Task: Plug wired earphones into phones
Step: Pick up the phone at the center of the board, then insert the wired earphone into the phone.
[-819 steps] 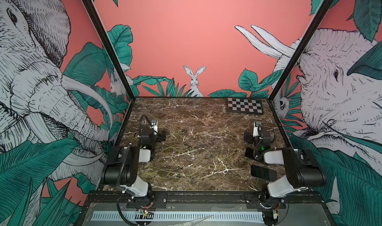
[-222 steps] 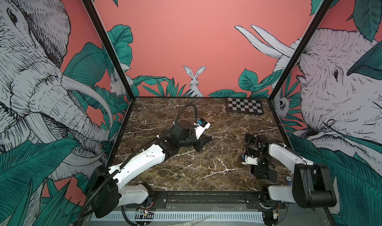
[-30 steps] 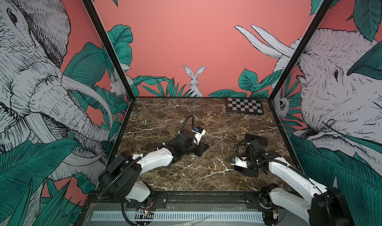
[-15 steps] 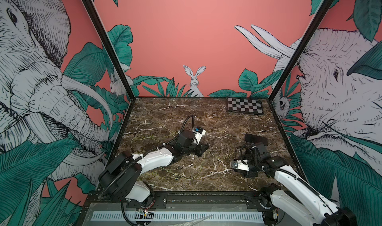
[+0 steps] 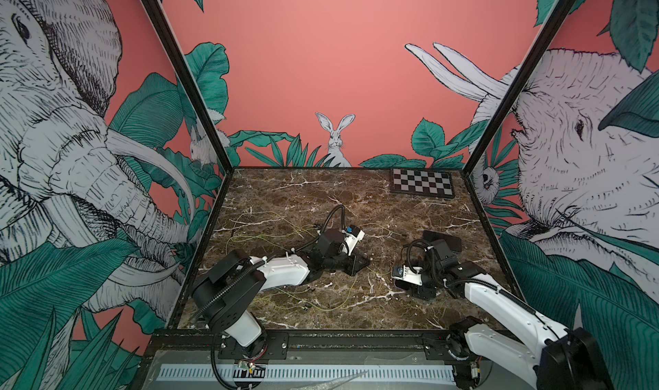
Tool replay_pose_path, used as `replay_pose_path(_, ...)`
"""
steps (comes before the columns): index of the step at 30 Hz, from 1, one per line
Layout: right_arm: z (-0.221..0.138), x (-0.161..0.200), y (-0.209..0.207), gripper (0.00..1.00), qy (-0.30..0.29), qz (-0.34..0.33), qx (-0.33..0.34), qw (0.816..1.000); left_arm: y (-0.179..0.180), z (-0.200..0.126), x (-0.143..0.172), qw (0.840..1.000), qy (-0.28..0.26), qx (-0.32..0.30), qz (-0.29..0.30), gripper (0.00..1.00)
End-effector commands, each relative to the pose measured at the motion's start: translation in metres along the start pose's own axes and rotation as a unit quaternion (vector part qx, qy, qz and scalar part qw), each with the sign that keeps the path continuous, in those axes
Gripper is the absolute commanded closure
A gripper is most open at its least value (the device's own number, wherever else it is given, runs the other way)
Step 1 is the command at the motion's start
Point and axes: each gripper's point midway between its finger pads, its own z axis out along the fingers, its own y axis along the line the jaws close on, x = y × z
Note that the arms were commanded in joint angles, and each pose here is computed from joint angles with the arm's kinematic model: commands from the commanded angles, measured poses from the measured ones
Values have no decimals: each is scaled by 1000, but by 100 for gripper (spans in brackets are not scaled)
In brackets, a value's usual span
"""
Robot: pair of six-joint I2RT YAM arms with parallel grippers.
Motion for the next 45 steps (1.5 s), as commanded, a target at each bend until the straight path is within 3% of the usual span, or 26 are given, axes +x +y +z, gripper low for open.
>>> replay_pose_path(1, -6, -18, -25, 25, -25, 6, 47, 999, -23, 7, -16, 1000, -15, 22, 1, 100)
replay_pose_path(17, -4, -26, -33, 26, -42, 7, 75, 996, -32, 42, -4, 1000, 17, 22, -15, 100)
replay_pose_path(45, 1, -29, -29, 27, -48, -6, 69, 996, -27, 57, 2, 999, 43, 11, -10, 100)
